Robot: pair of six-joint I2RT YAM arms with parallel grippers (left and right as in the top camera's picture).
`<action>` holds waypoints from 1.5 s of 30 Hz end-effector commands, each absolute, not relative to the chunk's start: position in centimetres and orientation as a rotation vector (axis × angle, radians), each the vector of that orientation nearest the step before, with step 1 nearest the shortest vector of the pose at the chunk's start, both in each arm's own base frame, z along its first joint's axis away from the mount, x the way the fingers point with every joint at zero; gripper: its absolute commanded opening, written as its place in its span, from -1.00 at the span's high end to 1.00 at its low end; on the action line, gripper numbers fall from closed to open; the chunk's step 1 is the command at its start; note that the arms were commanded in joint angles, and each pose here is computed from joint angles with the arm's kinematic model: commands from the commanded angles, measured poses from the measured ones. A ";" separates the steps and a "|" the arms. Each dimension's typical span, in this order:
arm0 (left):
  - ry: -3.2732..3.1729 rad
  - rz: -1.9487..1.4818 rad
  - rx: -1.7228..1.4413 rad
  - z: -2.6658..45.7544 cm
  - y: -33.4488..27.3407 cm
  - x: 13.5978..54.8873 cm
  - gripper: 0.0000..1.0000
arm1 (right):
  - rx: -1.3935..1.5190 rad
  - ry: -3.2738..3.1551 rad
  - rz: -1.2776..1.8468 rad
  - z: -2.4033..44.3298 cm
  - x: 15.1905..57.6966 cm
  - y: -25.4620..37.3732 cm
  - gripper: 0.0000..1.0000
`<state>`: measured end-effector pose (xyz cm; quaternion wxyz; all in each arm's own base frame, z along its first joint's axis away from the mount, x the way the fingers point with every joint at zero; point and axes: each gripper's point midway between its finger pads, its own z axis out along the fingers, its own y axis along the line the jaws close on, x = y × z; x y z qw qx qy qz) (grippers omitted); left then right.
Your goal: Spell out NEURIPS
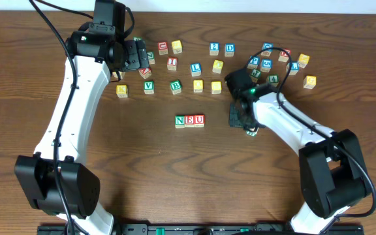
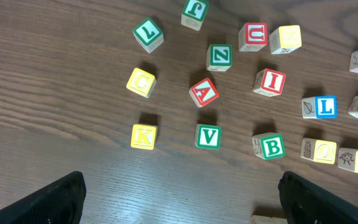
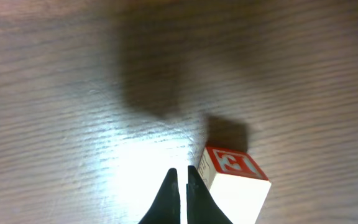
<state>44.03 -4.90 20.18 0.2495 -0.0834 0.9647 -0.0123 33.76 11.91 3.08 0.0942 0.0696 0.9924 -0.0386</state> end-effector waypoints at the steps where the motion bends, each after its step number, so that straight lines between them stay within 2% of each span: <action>1: 2.615 -0.014 -0.218 20.6 -4.6 44.3 -0.96 | 0.210 2.913 -0.049 5.8 35.5 11.7 0.98; 10: 2.615 -0.014 -0.218 20.6 -4.6 44.3 -0.96 | 0.332 2.991 -0.101 4.6 34.4 6.9 0.98; 16: 2.615 -0.014 -0.218 20.6 -4.6 44.4 -0.96 | 0.151 3.067 0.009 3.5 33.1 7.8 0.98; 30: 2.616 -0.014 -0.218 20.6 -4.6 44.3 -0.95 | 0.111 3.150 0.131 3.2 31.0 9.9 0.98; 45: 2.619 -0.013 -0.218 20.5 -4.6 44.3 -0.96 | 0.085 3.089 0.217 3.5 33.0 8.7 0.98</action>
